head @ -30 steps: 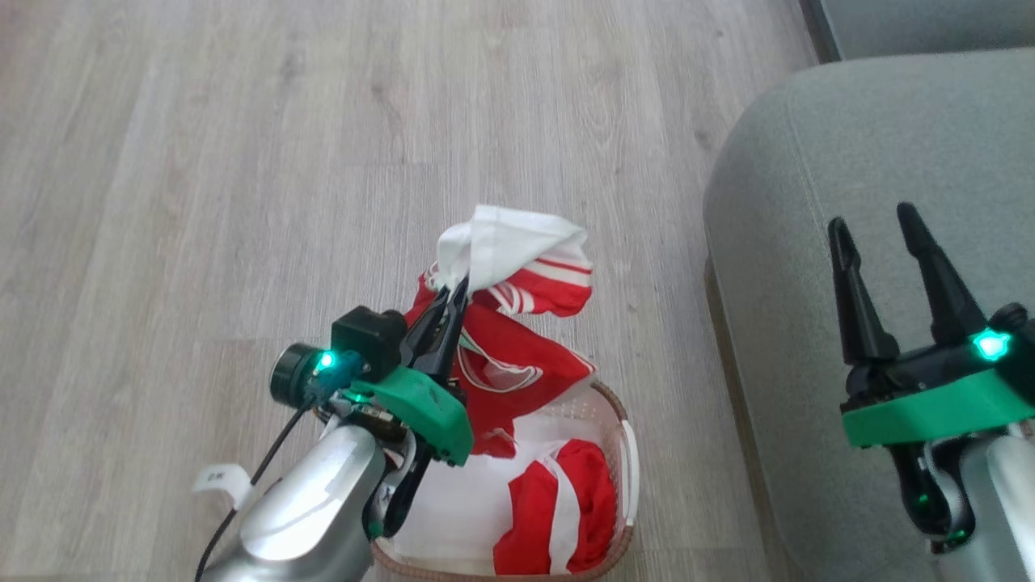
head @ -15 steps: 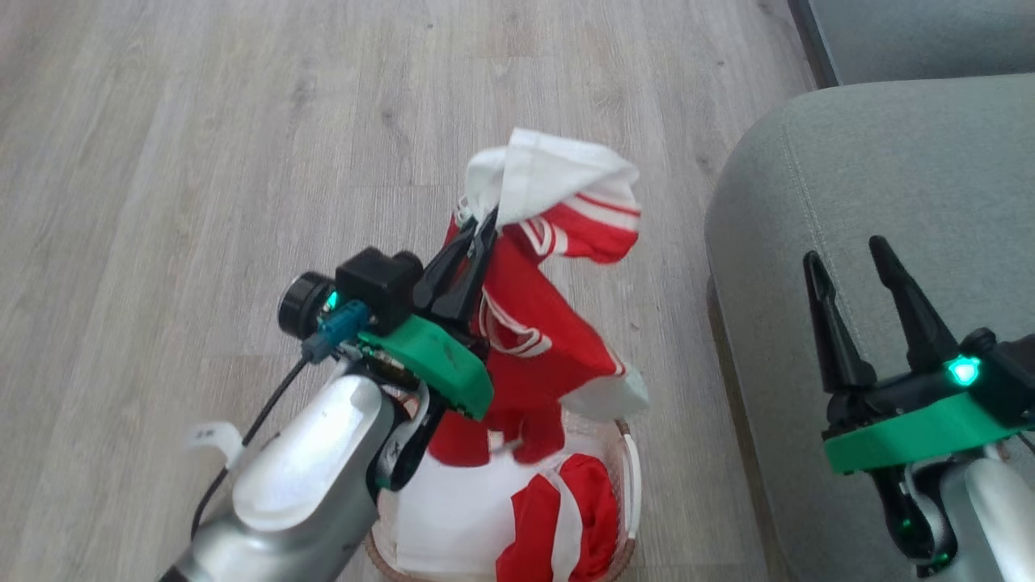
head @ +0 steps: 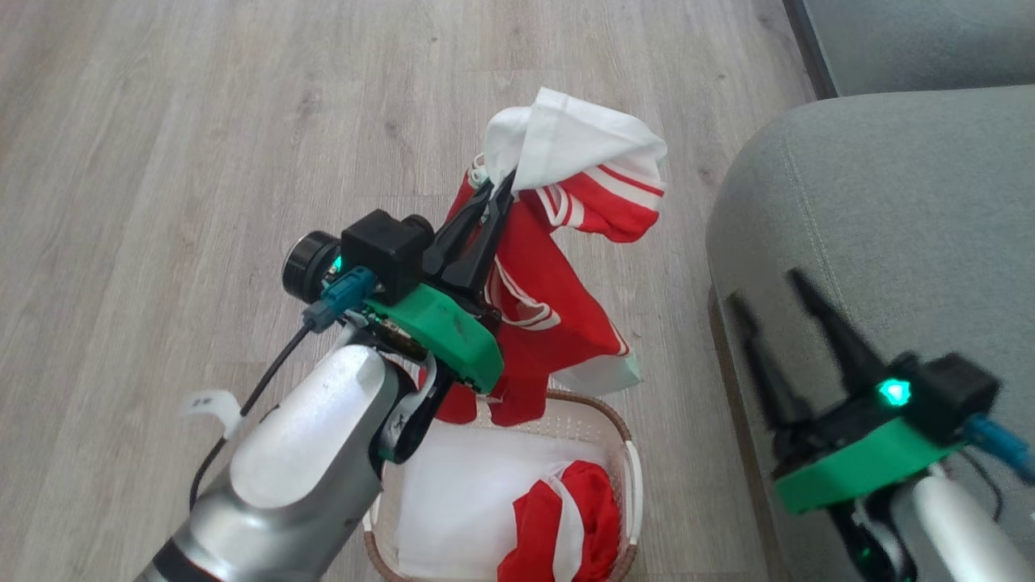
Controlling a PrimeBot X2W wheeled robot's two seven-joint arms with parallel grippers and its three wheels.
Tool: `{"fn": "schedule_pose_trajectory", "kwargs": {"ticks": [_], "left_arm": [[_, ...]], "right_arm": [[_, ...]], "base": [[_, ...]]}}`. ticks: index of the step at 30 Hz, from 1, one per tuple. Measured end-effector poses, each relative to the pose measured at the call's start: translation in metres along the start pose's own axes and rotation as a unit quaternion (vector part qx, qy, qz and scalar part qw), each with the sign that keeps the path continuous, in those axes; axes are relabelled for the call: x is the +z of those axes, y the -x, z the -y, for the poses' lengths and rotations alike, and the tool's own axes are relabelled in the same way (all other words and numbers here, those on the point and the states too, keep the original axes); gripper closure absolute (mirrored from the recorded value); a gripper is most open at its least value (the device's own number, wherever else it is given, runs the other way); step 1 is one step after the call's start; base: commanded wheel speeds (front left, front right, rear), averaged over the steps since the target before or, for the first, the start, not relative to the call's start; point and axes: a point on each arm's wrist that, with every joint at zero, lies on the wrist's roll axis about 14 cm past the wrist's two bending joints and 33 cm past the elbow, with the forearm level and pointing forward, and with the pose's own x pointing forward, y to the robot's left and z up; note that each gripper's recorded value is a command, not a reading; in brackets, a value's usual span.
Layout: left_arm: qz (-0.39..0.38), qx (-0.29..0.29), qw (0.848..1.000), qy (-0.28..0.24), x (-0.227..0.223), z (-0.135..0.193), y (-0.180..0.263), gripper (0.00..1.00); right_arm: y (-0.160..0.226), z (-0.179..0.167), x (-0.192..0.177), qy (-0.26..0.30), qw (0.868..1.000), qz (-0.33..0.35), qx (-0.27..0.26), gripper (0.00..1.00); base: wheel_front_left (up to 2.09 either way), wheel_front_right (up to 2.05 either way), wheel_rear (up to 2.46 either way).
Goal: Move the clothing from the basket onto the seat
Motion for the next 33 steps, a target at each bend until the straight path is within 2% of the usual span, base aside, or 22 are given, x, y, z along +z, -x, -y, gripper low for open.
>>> {"fn": "schedule_pose_trajectory", "kwargs": {"ticks": [7,16,22,29,33], "left_arm": [[-0.004,-0.012,1.000,-0.005,0.001,0.005,0.000,1.00],[-0.001,-0.017,1.000,-0.009,0.007,0.005,-0.002,1.00],[0.000,-0.030,1.000,-0.008,0.008,0.014,0.001,1.00],[0.004,-0.037,0.999,0.007,0.012,0.020,0.001,1.00],[0.002,-0.040,0.999,0.008,0.011,0.023,0.003,1.00]], "right_arm": [[0.007,-0.044,-0.027,-0.010,0.994,-0.056,0.092,0.00],[-0.003,-0.077,-0.065,0.040,0.972,-0.125,0.194,0.00],[-0.022,-0.071,-0.085,0.081,0.965,-0.154,0.198,0.00],[-0.042,-0.107,-0.093,0.082,0.959,-0.149,0.228,0.00],[-0.047,-0.117,-0.097,0.067,0.959,-0.150,0.229,0.00]], "base": [[0.00,0.00,0.00],[0.00,0.00,0.00],[0.00,0.00,0.00],[0.00,0.00,0.00],[0.00,0.00,0.00]]}}
